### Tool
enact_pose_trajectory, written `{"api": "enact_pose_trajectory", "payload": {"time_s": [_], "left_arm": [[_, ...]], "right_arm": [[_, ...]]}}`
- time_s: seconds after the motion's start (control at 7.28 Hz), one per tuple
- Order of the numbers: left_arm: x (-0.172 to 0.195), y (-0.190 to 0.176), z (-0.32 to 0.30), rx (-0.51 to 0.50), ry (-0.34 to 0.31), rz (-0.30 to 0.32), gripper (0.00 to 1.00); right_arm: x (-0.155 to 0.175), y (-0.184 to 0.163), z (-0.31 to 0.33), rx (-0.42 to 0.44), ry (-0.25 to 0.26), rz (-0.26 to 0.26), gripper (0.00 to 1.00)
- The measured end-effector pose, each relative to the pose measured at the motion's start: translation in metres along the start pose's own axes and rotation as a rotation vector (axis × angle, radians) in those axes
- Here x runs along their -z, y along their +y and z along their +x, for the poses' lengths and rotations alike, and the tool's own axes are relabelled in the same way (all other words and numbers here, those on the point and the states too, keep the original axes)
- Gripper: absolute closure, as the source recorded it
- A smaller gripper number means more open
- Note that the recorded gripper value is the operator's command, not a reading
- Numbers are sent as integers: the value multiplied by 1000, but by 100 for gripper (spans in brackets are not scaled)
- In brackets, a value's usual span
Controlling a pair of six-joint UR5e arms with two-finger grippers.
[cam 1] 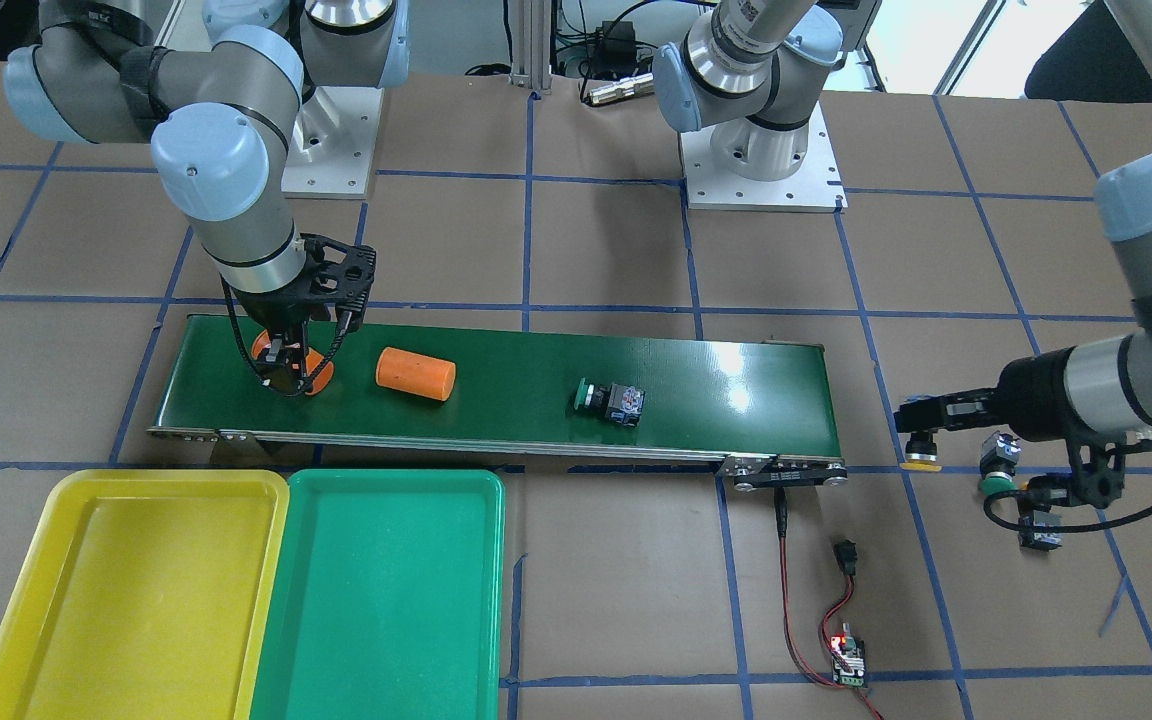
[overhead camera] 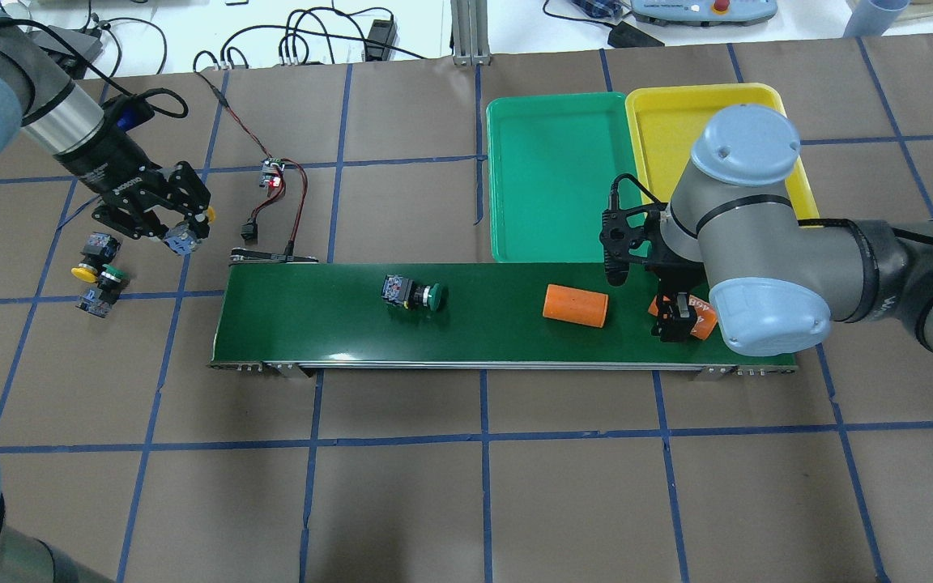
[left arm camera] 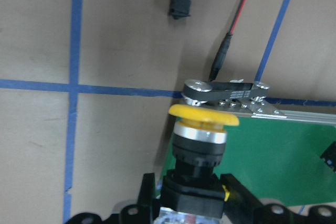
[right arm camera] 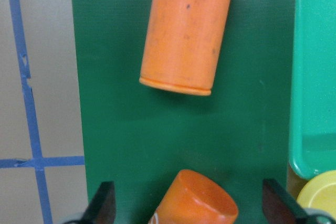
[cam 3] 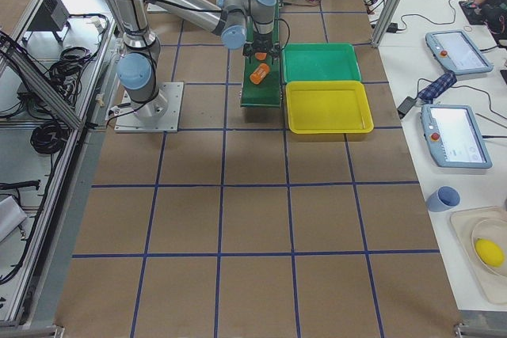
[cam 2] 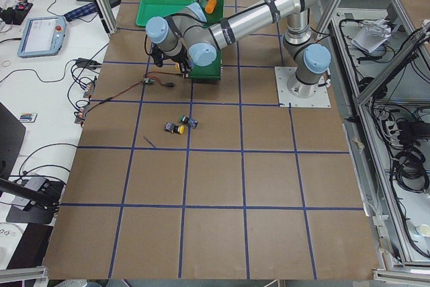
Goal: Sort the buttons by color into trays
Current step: 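Carry the yellow-capped button to the belt with the left gripper, then release the yellow-capped button on the belt and withdraw the left gripper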
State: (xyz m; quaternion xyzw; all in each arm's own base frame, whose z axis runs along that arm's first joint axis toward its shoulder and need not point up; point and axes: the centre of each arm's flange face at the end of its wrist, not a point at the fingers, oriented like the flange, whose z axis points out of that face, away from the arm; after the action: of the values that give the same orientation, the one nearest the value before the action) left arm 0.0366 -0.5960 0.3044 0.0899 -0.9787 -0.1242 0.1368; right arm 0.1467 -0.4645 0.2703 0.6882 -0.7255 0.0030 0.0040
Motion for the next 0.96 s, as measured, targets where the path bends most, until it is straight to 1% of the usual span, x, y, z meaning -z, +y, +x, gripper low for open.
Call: {"api": "enact_pose_trajectory", "payload": {"time_s": [0.14, 0.27, 0.41, 0.55, 0.69, 0.82, 0.96], "left_arm": [[-19, 11, 30, -35, -25, 33, 87], [-39, 25, 50, -78, -41, 53, 87], [-59, 36, 56, -122, -49, 65, 86], [-76, 45, 54, -157, -54, 73, 75], [-86, 54, 52, -171, -56, 76, 71], [-90, 64, 51, -176, -61, 79, 48], [-90, 73, 52, -177, -76, 82, 15]], "right_arm": [[-2, -6, 0, 11, 10, 3, 0], [-4, -10, 1, 16, 20, 4, 0], [-6, -12, 2, 16, 24, 6, 0], [-7, -12, 2, 16, 25, 6, 0], [-7, -12, 2, 16, 25, 6, 0], [-7, -12, 2, 16, 24, 6, 0], [-8, -12, 2, 16, 23, 6, 0]]}}
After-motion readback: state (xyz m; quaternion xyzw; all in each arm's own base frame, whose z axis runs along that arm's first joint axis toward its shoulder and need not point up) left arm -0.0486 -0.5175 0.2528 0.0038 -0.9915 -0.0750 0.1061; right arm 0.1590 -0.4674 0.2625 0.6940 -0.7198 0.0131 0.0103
